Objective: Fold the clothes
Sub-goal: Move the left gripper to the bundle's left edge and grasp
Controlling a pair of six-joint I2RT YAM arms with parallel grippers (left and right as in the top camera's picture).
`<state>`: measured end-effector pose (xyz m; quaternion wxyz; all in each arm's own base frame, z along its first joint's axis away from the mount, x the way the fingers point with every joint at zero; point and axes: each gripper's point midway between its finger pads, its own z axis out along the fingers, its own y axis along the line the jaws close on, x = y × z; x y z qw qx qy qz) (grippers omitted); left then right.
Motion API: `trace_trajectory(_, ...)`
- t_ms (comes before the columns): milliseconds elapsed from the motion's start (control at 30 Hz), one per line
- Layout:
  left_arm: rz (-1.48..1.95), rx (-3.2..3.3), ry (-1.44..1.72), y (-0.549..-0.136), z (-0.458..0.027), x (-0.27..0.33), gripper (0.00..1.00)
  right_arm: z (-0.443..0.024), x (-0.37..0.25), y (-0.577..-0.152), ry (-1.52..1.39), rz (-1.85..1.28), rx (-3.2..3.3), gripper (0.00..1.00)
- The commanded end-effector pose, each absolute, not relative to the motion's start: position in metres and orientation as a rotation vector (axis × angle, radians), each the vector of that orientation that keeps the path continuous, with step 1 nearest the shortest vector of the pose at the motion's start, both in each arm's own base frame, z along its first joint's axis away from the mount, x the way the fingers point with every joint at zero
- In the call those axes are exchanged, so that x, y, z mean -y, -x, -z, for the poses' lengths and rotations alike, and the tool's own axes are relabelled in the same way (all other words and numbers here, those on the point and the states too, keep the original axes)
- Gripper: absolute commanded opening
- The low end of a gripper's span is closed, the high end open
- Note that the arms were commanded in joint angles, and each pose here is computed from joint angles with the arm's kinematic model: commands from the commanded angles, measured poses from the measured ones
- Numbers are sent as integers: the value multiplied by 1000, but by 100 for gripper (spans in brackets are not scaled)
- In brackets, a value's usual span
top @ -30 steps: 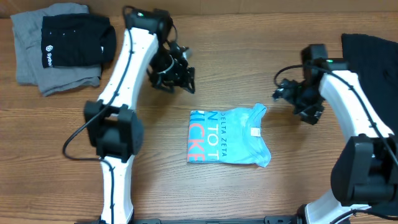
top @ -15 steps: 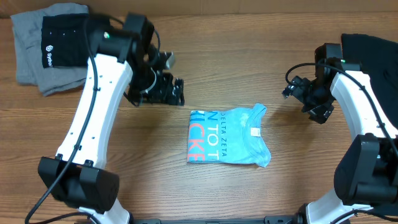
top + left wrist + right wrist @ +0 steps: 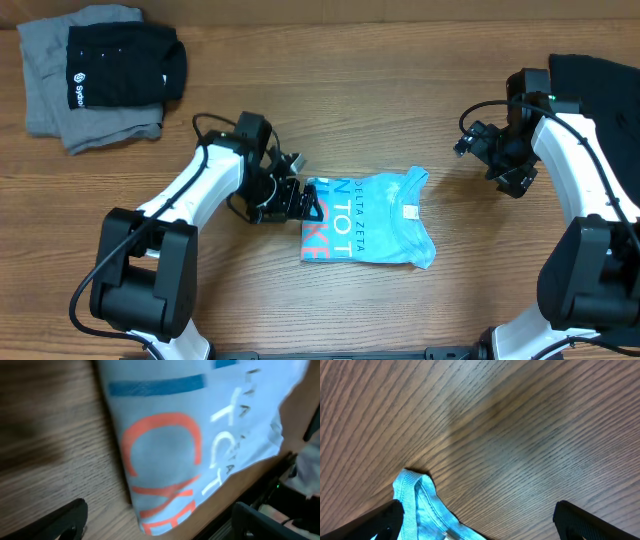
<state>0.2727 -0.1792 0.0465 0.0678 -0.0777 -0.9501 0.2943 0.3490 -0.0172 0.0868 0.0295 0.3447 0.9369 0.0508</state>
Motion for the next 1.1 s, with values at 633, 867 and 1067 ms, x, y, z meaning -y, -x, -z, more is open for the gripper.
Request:
trace_trajectory(633, -949, 2807, 38, -266, 16, 220, 88, -105, 17, -356, -1031, -186, -2839, 100)
trace_trajectory(867, -858, 2934, 71, -290, 20, 211, 26, -105, 17, -355, -1032, -184, -2843, 100)
trace_trajectory(1067, -684, 3150, 140, -345, 5, 186, 4, -105, 17, -354, -1033, -183, -2845, 100)
